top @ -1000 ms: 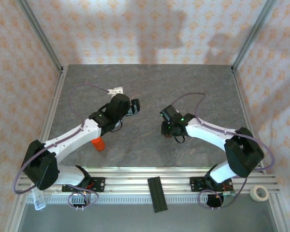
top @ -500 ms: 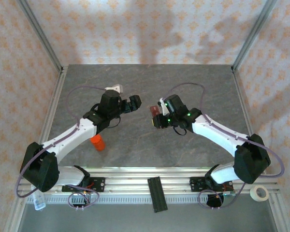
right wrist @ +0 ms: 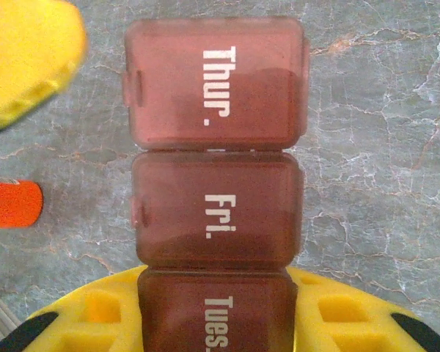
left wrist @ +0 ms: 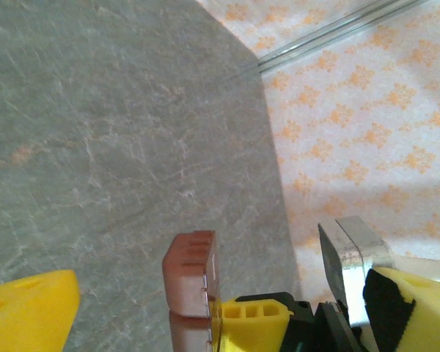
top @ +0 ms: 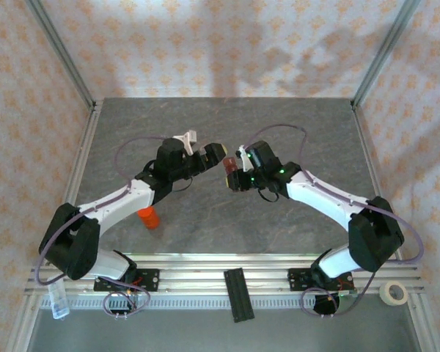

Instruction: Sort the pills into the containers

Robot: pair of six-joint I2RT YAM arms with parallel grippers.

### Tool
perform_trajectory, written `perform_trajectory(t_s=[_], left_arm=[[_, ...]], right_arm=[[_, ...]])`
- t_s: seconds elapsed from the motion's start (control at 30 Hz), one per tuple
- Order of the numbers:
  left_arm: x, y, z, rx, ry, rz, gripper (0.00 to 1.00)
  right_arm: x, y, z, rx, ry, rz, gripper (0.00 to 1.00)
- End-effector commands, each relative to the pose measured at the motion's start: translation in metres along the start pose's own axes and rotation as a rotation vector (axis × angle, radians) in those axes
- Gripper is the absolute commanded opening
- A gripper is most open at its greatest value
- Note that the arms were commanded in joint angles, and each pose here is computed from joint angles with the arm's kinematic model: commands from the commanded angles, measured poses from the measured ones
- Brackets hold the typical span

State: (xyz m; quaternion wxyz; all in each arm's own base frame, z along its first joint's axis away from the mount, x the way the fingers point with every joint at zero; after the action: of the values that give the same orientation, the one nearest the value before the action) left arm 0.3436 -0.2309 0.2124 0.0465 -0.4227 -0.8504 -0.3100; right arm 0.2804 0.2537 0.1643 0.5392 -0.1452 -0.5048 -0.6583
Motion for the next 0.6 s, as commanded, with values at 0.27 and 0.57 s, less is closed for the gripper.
perform_trajectory(t_s=[0.27, 0.57], left_arm=[[-0.005, -0.001, -0.019, 0.070, -0.138, -0.010, 1.00], [-0.010, -0.005, -0.025, 0.065, -0.149, -0.002, 1.00]], right_arm=[[-0.005, 0.014, 0.005, -0.036, 0.027, -0.039, 0.27], [-0.008, 0.014, 0.005, -0.046, 0.032, -0.036, 0.27]])
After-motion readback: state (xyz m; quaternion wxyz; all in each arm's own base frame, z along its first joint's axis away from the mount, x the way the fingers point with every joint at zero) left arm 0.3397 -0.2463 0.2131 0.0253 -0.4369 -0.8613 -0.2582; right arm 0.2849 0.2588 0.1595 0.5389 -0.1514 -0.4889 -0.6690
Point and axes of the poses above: each hand's point on the last joint's axis, 136 mm out from that joint toward the fingers, its own x axis back along the fingers, its own z axis along the line the jaws close on, y = z × x, the point moved 3 cm from there along x, back along the fingers, and after that the axes turned 5 degrees about -x, right-handed, at the moved point
